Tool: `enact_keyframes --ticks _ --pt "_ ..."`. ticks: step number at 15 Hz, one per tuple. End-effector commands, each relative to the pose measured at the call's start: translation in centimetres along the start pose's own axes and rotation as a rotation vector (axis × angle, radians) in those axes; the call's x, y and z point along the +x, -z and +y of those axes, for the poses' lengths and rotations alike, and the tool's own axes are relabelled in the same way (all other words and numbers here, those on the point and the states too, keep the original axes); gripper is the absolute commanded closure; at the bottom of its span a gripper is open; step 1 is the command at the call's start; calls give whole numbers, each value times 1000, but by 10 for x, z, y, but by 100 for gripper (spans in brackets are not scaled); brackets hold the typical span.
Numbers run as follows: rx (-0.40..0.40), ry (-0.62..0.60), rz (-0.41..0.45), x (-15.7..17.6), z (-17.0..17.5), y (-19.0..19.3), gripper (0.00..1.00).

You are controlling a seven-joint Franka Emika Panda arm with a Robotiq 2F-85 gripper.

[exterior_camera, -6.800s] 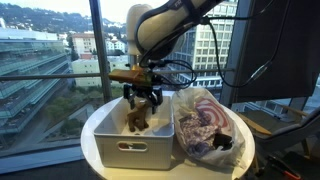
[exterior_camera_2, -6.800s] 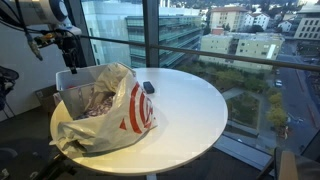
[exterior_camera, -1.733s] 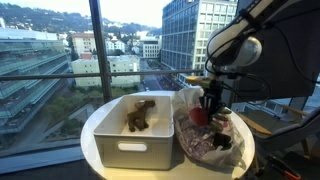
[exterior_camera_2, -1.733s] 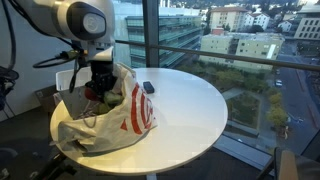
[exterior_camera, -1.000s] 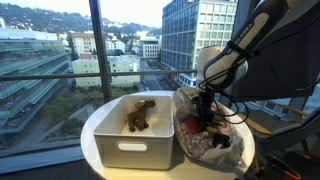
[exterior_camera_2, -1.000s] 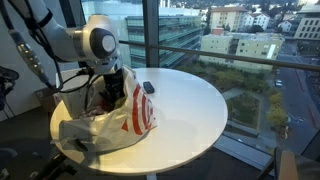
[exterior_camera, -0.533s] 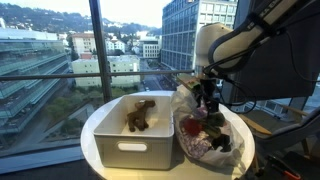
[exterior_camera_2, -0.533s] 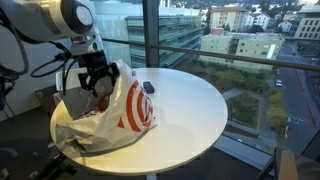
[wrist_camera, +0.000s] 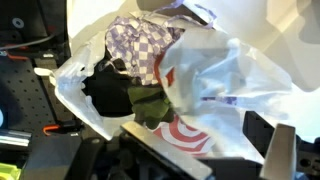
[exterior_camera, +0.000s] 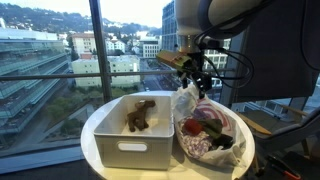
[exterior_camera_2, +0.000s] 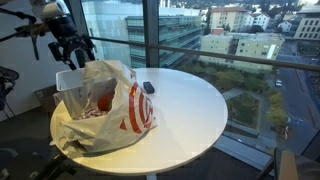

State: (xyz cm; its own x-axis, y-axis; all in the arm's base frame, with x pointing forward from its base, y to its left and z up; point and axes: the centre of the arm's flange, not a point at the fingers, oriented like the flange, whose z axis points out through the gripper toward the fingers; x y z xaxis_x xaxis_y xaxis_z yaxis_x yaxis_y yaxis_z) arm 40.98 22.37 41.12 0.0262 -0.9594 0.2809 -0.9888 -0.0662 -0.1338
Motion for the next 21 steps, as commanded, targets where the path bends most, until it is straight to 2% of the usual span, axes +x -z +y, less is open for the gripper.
enact_keyframes --ticks 1,4,8,15,21 --pt "30 49 78 -16 -40 21 0" --pt "116 117 71 -28 -66 25 0" --pt "169 235 50 -60 -114 6 0" --pt "144 458 57 -117 -171 -69 0" --pt "141 688 101 -156 -201 -123 0"
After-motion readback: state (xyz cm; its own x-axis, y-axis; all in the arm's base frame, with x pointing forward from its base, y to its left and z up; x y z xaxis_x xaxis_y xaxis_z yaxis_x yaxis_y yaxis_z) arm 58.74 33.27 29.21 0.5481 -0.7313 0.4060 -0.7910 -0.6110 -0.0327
